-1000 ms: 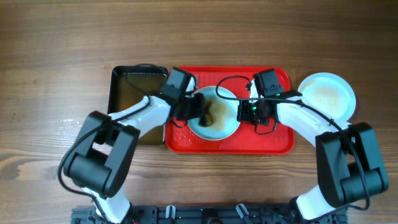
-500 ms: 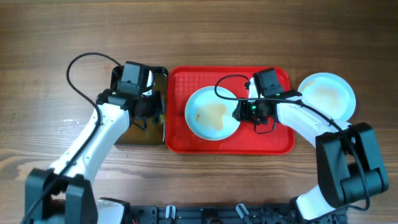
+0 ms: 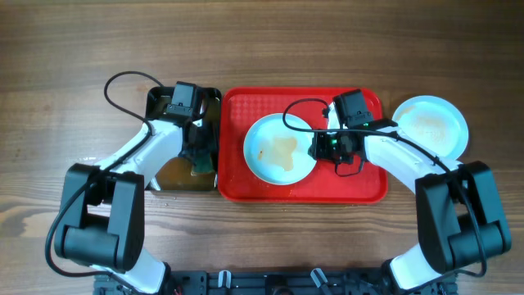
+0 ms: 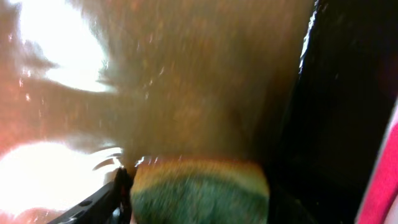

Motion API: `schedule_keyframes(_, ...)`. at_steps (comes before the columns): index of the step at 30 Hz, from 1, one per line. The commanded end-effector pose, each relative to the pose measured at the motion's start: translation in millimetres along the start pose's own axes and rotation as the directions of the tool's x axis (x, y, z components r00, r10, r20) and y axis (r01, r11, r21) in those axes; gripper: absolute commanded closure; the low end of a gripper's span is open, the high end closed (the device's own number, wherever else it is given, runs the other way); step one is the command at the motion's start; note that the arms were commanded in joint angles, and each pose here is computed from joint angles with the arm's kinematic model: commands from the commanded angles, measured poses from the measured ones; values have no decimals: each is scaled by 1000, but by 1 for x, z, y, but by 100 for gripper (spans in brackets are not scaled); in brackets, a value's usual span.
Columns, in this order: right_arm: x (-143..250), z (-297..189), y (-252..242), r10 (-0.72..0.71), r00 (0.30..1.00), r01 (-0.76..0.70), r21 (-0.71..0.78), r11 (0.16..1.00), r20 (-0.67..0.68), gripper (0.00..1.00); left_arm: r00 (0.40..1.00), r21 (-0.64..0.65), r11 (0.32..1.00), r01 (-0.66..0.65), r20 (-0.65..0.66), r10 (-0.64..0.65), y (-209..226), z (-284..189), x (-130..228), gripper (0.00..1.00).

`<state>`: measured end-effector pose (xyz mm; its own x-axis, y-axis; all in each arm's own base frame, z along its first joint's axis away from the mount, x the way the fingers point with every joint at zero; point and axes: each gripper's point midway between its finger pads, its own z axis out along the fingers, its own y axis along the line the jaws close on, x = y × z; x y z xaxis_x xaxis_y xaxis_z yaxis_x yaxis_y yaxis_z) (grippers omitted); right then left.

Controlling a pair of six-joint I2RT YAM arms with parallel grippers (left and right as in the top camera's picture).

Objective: Clean dirty plates on tray and stack at the side
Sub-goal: 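Dip sponge in water and scrub the held plate with left gripper, then lift plate with right gripper and stack it onto plates at right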

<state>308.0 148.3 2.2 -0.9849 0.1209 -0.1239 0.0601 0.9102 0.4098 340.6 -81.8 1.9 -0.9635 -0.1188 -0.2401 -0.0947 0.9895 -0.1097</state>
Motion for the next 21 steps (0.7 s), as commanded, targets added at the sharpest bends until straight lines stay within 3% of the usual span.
schedule_keyframes(1, 6, 6, -9, 5, 1000, -4, 37, 999, -18, 89, 999, 18, 1000, -4, -41, 5, -2, 18, 11, 78)
schedule_keyframes(2, 6, 6, -9, 5, 1000, -4, 37, 999, -18, 92, 999, 21, 1000, -5, -32, 5, -3, 18, 9, 96)
schedule_keyframes(6, 6, 6, -9, 5, 1000, -4, 38, 999, -18, 94, 999, 30, 1000, -3, -54, 4, -4, 18, 14, 96)
schedule_keyframes(8, 6, 6, -9, 5, 1000, -4, 38, 999, -18, 93, 992, 45, 999, 4, -124, 2, -5, 16, 30, 42)
schedule_keyframes(9, 6, 6, -9, 5, 1000, -4, 38, 999, -18, 93, 987, 35, 999, 7, -162, -2, -3, 15, 39, 33)
schedule_keyframes(13, 6, 6, -9, 6, 1000, -5, 38, 999, -18, 93, 957, -6, 1000, 17, -290, -18, 7, 8, 71, 34)
schedule_keyframes(15, 6, 6, -9, 5, 1000, -5, 38, 999, -18, 93, 949, 15, 1000, 26, -315, -20, 3, 6, 76, 41)
schedule_keyframes(16, 6, 6, -9, 5, 1000, -4, 38, 999, -19, 96, 948, 23, 999, 28, -317, -20, 2, 6, 76, 60)
schedule_keyframes(17, 6, 6, -9, 4, 1000, -4, 37, 999, -18, 96, 948, 28, 999, 30, -318, -19, 1, 6, 76, 87)
schedule_keyframes(18, 6, 6, -9, 4, 1000, -3, 38, 999, -18, 96, 948, 29, 999, 30, -317, -19, 0, 6, 76, 96)
schedule_keyframes(21, 4, 6, -9, -17, 1000, 17, 35, 999, -9, 96, 951, 32, 999, 30, -309, -19, 0, 7, 74, 96)
